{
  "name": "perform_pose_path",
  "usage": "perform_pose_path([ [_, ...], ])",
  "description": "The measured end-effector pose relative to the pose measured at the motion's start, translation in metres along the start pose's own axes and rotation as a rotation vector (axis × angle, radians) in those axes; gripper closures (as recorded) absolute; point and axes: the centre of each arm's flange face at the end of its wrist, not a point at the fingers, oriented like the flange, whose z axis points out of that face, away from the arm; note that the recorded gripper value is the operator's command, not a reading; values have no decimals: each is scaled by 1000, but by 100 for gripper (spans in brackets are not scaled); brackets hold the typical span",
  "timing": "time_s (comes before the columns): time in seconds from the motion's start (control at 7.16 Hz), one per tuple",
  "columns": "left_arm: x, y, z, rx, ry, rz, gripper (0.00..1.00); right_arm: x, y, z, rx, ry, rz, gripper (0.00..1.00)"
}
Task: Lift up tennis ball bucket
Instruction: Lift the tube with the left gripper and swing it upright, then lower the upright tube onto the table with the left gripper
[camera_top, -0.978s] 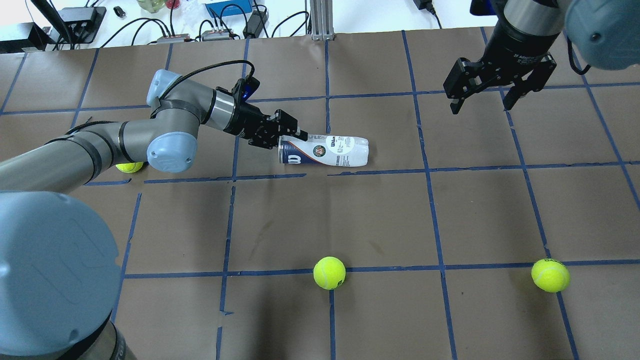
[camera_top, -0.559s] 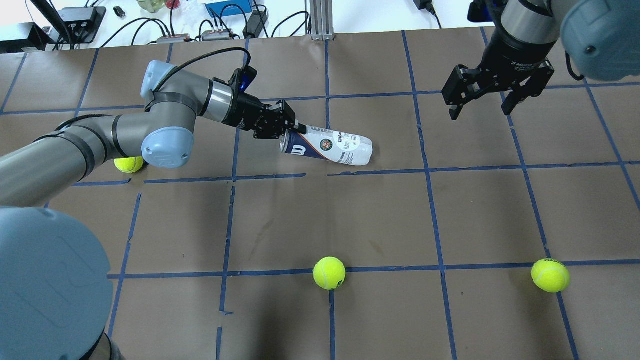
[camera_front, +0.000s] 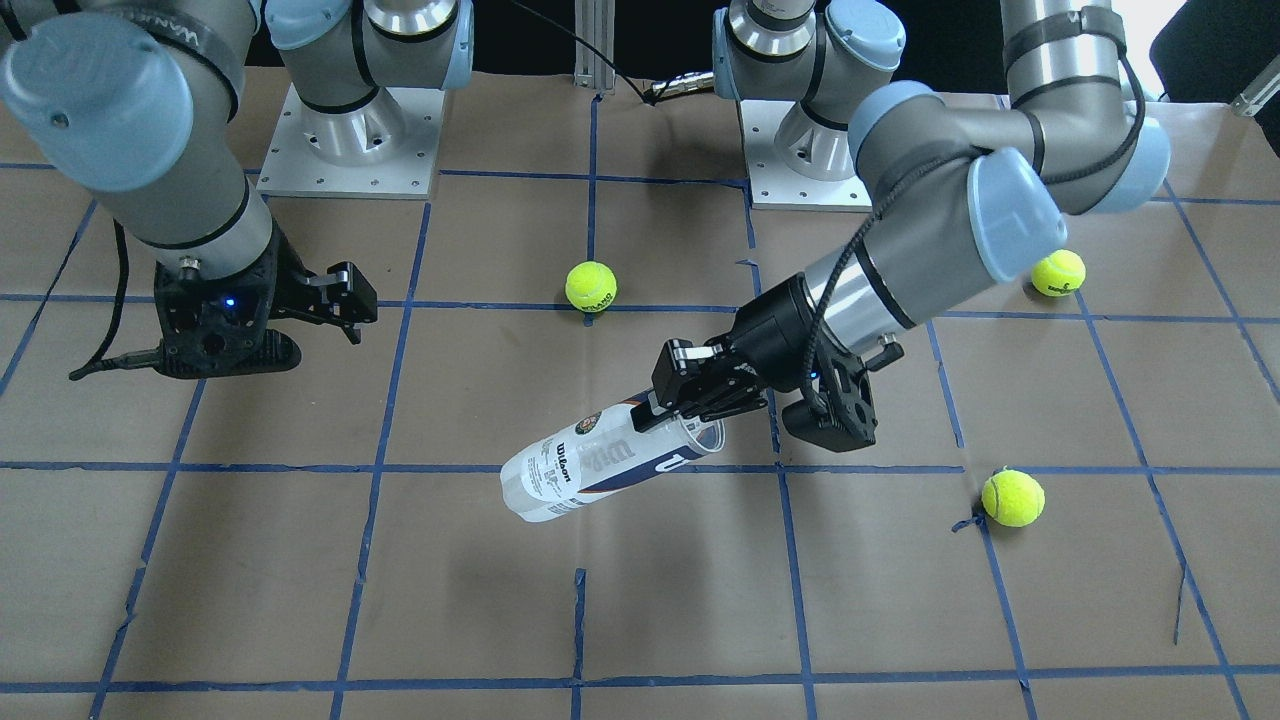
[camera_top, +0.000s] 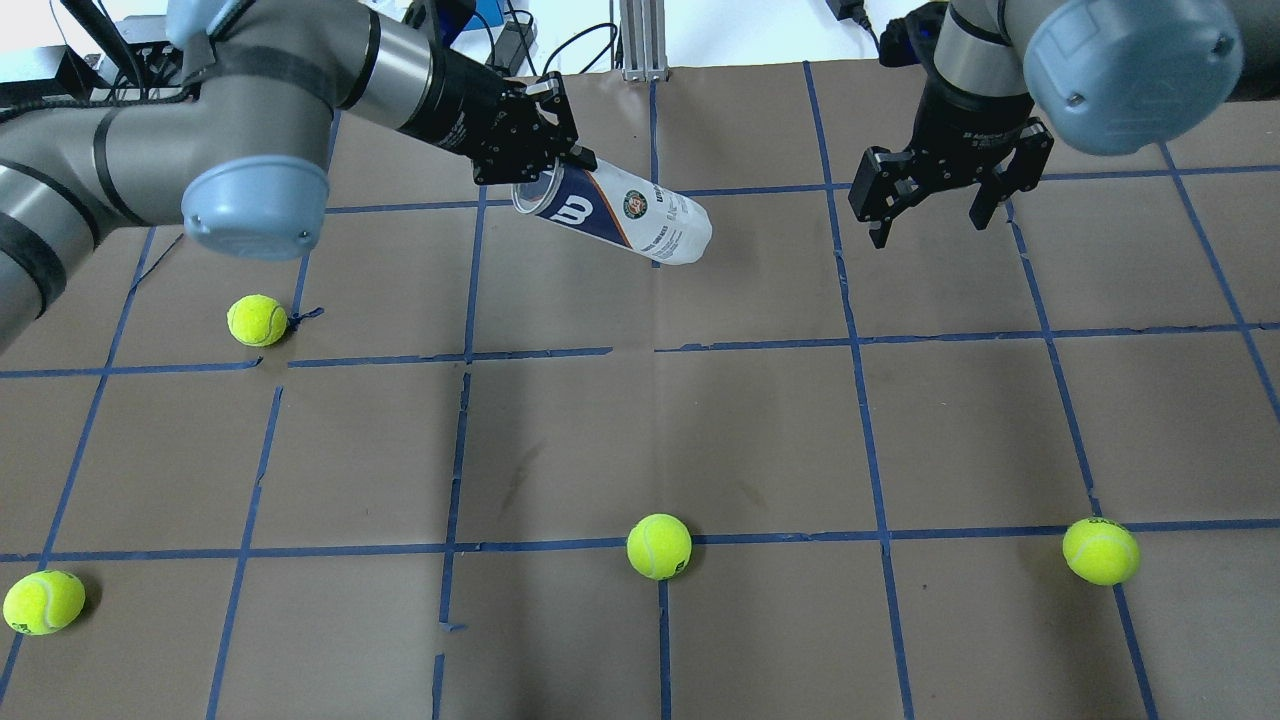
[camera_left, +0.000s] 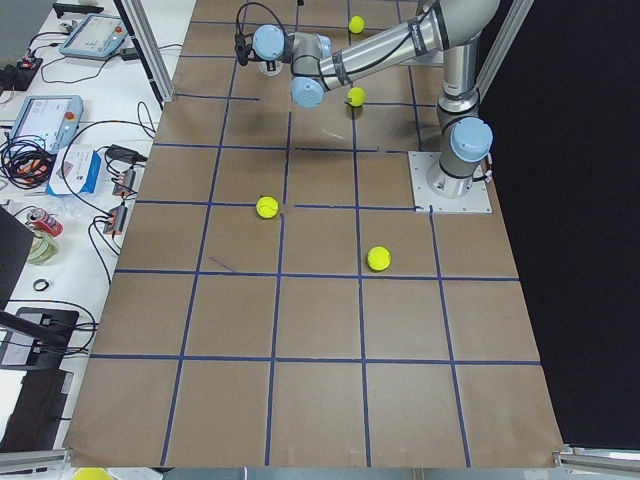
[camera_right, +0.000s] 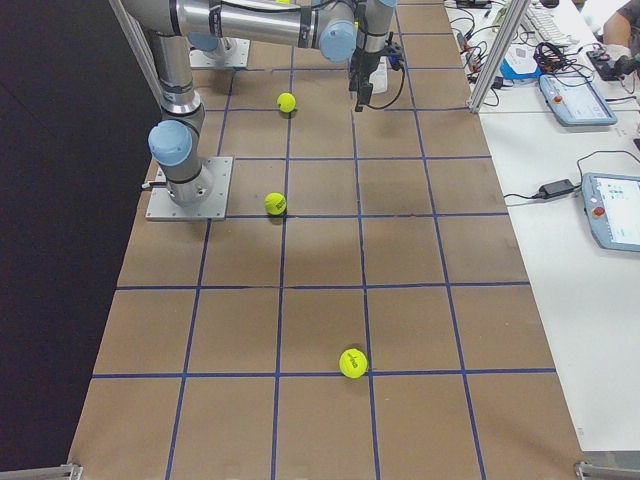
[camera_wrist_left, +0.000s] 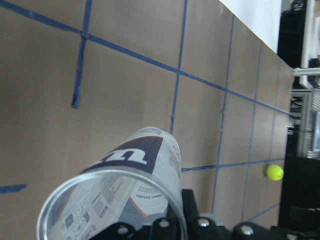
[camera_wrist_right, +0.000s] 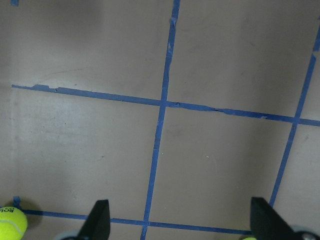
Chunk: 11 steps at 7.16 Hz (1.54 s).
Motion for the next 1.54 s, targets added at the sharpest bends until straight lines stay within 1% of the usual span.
perform_pose_path([
  [0.14,31,-3,-9,48,-167,62,99,3,1,-4,10,16,4,0],
  [0.28,54,-10,-9,82,-302,113,99,6,1,-2,8,33,9,0],
  [0.42,63,-19,-3,95,-401,155,98,8,1,-1,7,37,11,0],
  [0.56,62,-27,7,87,-469,202,96,11,1,-2,5,41,13,0],
  [0.7,59,-30,19,64,-505,253,96,17,3,-1,0,43,18,0],
  [0.98,63,-26,69,-1,-529,341,97,23,2,2,-11,35,25,0],
  [1.12,62,-24,86,-25,-534,394,97,23,2,3,-14,33,27,0],
  [1.26,61,-23,93,-42,-538,432,97,24,1,4,-14,33,27,0],
  [1.4,58,-23,95,-51,-559,460,97,24,-2,8,-19,33,26,0],
  [1.54,55,-24,95,-60,-594,496,97,25,-2,11,-30,32,23,0],
])
